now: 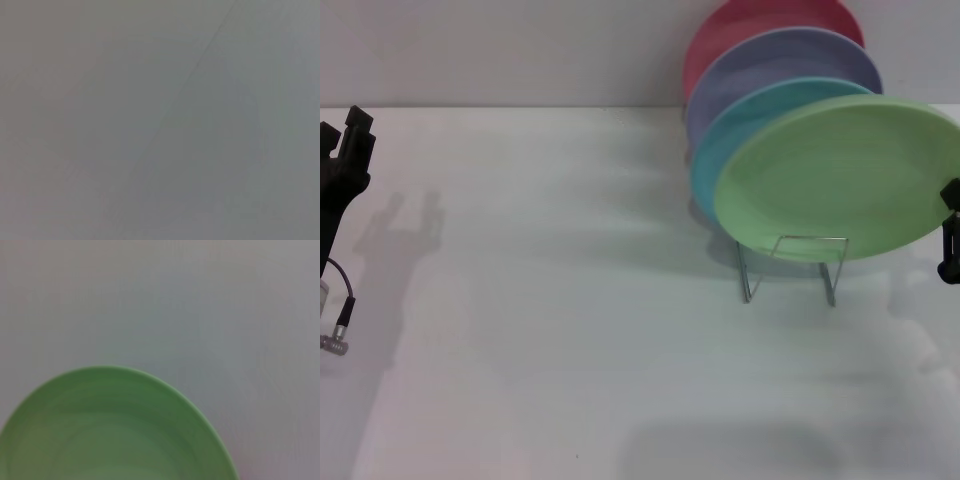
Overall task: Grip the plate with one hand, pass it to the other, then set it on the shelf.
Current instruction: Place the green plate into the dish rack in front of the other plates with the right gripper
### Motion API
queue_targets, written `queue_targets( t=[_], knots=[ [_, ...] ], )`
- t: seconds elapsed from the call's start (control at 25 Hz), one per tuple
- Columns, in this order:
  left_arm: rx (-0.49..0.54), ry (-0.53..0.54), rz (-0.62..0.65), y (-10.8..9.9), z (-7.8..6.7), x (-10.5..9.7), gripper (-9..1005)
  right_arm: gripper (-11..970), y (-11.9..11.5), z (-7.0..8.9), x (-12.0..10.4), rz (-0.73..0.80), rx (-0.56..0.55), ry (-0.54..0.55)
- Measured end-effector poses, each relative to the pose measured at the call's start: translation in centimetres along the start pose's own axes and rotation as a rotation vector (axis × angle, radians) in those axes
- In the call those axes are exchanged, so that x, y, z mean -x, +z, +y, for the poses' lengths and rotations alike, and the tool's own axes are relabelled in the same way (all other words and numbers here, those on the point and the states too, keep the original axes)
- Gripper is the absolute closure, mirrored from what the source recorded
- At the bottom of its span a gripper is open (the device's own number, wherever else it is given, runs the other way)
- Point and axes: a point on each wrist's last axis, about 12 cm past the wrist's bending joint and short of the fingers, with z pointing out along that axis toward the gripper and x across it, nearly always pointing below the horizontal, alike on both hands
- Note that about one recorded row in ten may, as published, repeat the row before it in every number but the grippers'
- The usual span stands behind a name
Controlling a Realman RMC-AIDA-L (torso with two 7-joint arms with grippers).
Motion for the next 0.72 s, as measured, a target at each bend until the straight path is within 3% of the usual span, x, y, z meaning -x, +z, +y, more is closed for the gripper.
queue_targets(
  t=[0.72],
  knots=[
    [-0.003,-0.001,-0.003,0.06,-0.03,0.08,404,848,0.25,0.27,-0.12,0.016,0.048,0.0]
  ],
)
